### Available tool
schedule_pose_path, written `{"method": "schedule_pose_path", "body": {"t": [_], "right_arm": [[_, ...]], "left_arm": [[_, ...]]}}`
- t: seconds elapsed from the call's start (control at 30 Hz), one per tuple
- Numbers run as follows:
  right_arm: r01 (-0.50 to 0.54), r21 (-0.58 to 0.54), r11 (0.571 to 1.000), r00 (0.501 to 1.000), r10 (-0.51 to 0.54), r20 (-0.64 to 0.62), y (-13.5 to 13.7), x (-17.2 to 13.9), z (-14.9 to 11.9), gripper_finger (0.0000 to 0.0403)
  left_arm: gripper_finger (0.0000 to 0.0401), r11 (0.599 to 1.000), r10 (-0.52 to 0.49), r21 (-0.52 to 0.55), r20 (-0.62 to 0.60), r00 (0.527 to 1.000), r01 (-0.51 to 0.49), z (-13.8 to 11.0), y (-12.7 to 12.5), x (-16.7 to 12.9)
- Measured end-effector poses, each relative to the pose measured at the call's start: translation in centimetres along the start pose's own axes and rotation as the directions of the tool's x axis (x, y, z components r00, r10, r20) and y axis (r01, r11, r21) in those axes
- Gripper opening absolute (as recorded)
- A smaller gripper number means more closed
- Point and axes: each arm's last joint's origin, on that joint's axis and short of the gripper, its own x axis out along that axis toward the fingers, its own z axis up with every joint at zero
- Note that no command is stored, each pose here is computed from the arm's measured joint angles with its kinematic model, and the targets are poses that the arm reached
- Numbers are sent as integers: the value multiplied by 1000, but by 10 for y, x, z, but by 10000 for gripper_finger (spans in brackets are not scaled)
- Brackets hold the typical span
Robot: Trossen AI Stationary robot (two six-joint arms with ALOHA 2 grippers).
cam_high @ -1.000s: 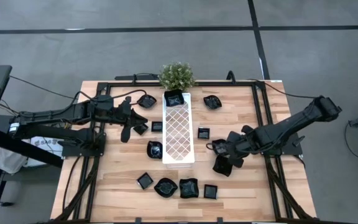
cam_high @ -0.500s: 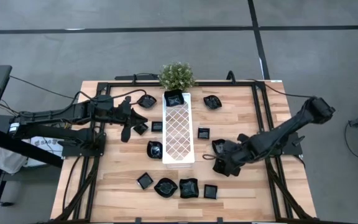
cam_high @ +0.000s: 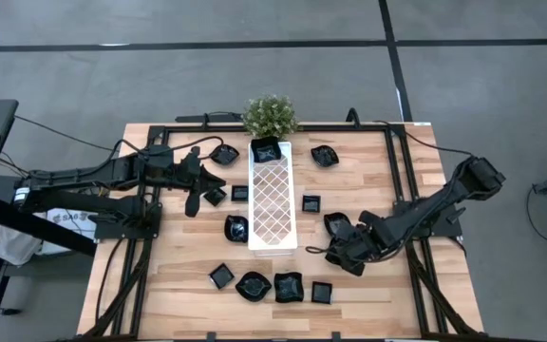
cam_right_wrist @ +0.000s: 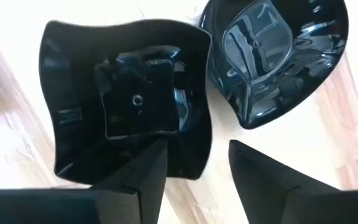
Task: Pick & Place Mini shaped plates
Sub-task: Stack the top distorted square plate on the other distorted square plate on the shelf
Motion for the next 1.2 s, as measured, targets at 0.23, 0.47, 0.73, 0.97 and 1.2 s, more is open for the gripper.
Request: {"method": "schedule_pose_path", "body": {"t": [0.23, 0.47, 0.73, 0.97, 1.2], "right_arm": [[8, -25, 1000, 1000, -9, -22, -4, 6, -3, 176], [-45, -12, 999, 998, 44, -36, -3, 13, -6, 152], [-49, 0, 999, 998, 49, -29, -4, 13, -3, 95], [-73, 5, 997, 997, 73, -38, -3, 12, -3, 8], [-119, 21, 993, 993, 119, -9, 0, 1, 1, 4]], "left_arm": [[21, 1000, 0, 0, 2, 1000, 0, 0, 0, 0], [21, 1000, 0, 0, 2, 1000, 0, 0, 0, 0], [21, 1000, 10, 0, 2, 1000, -10, 0, 0, 0], [21, 1000, 10, 2, 2, 1000, -10, 0, 0, 0], [21, 1000, 10, 3, 2, 1000, -10, 0, 0, 0]]}}
